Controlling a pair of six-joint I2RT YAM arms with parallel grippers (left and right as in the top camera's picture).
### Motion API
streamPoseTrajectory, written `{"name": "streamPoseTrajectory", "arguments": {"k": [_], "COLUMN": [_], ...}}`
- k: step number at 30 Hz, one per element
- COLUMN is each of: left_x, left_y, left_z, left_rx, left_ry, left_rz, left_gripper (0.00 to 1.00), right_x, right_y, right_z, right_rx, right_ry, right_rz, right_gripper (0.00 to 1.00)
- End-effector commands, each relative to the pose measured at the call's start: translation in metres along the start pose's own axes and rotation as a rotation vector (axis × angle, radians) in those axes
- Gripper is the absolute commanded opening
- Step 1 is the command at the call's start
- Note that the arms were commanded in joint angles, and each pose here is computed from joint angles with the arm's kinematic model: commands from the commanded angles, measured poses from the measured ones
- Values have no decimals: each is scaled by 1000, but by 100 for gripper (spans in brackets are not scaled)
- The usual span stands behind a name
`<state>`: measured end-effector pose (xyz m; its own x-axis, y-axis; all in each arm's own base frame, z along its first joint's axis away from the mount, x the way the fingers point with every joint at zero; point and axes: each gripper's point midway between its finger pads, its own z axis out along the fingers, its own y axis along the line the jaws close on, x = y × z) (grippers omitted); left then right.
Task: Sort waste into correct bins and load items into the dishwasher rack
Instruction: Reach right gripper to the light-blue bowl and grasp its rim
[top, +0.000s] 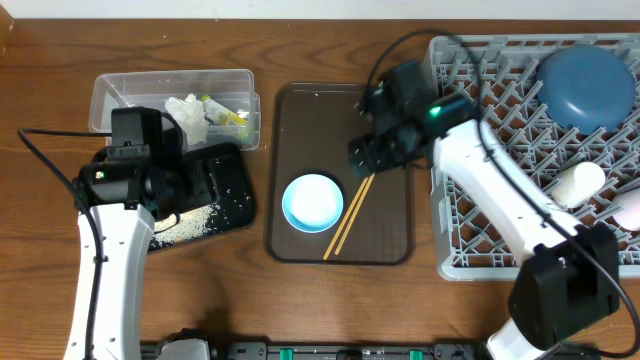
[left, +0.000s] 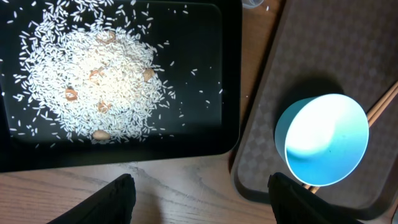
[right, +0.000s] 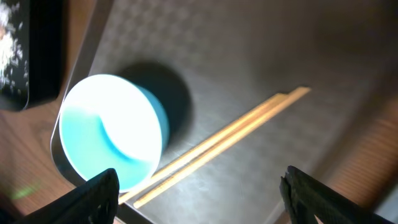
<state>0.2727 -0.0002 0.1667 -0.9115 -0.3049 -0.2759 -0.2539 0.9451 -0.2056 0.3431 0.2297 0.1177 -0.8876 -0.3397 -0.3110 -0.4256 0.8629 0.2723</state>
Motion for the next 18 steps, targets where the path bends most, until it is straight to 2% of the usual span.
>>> {"name": "streamPoseTrajectory", "arguments": {"k": [1, 10, 14, 18], "left_x": [-2, -2, -2, -2], "left_y": [2, 2, 2, 2], "left_z": [-4, -4, -4, -4], "left_rx": [-12, -12, -12, -11], "left_ry": [-12, -12, -12, -12], "left_rz": [0, 0, 0, 0], "left_gripper": [71, 71, 72, 71], "right_x": [21, 32, 38, 42], "right_y": [20, 15, 18, 17], "right_z": [21, 66, 77, 82], "right_rx": [-43, 75, 61, 57], "right_ry": [35, -67, -87, -96], "right_rz": [-13, 56, 80, 85], "right_gripper": [77, 44, 37, 35]}}
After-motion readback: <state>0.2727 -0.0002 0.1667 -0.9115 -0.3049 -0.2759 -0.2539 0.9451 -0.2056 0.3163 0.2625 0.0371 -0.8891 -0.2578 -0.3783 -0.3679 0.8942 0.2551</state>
